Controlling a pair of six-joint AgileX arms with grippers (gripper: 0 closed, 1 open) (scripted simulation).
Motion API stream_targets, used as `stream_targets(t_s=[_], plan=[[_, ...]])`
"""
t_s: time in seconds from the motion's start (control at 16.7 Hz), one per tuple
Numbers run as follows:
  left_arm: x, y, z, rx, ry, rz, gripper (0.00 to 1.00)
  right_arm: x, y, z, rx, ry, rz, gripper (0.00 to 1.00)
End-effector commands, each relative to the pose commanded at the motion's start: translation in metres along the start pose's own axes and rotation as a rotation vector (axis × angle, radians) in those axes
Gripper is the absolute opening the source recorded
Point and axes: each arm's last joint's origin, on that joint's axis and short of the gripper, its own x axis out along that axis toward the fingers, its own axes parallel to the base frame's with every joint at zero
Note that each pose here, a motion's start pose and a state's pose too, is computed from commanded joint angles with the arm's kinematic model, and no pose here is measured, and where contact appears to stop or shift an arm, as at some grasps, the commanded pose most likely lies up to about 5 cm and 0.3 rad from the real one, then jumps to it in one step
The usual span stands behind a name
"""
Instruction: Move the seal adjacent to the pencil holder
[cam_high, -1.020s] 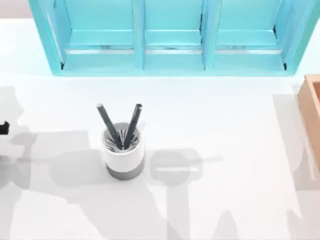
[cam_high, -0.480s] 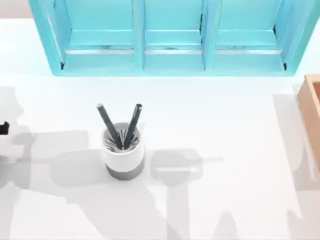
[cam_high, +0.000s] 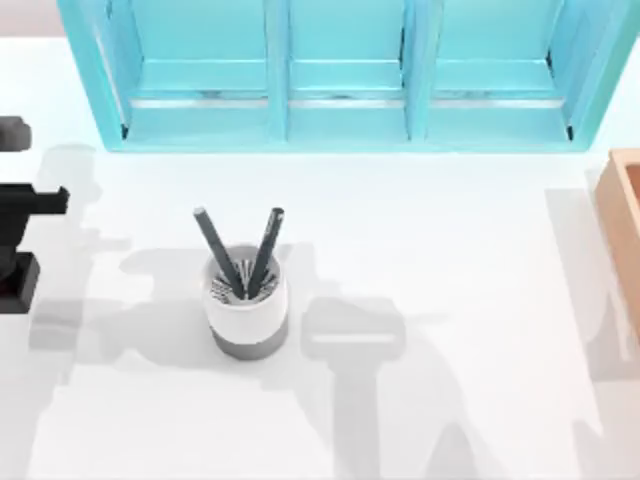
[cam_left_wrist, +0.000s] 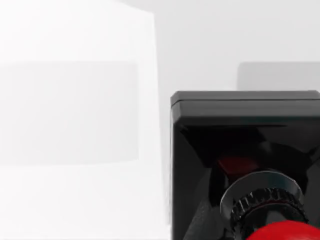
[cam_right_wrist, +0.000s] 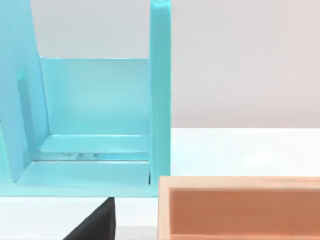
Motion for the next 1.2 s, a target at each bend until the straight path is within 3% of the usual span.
stream_targets(t_s=[0.42,0.84,1.2], plan=[[-0.083,-0.083,-0.018,0.003,-0.002,0.002,0.0,0.0,0.0,0.0,0.0,0.0,0.0,1.0],[-0.086,-0.089,-0.018,-0.001,-0.004,0.001,0.0,0.0,0.0,0.0,0.0,0.0,0.0,1.0],[-0.091,-0.128,-0.013,0.0,-0.006,0.001,0.0,0.0,0.0,0.0,0.0,0.0,0.0,1.0]])
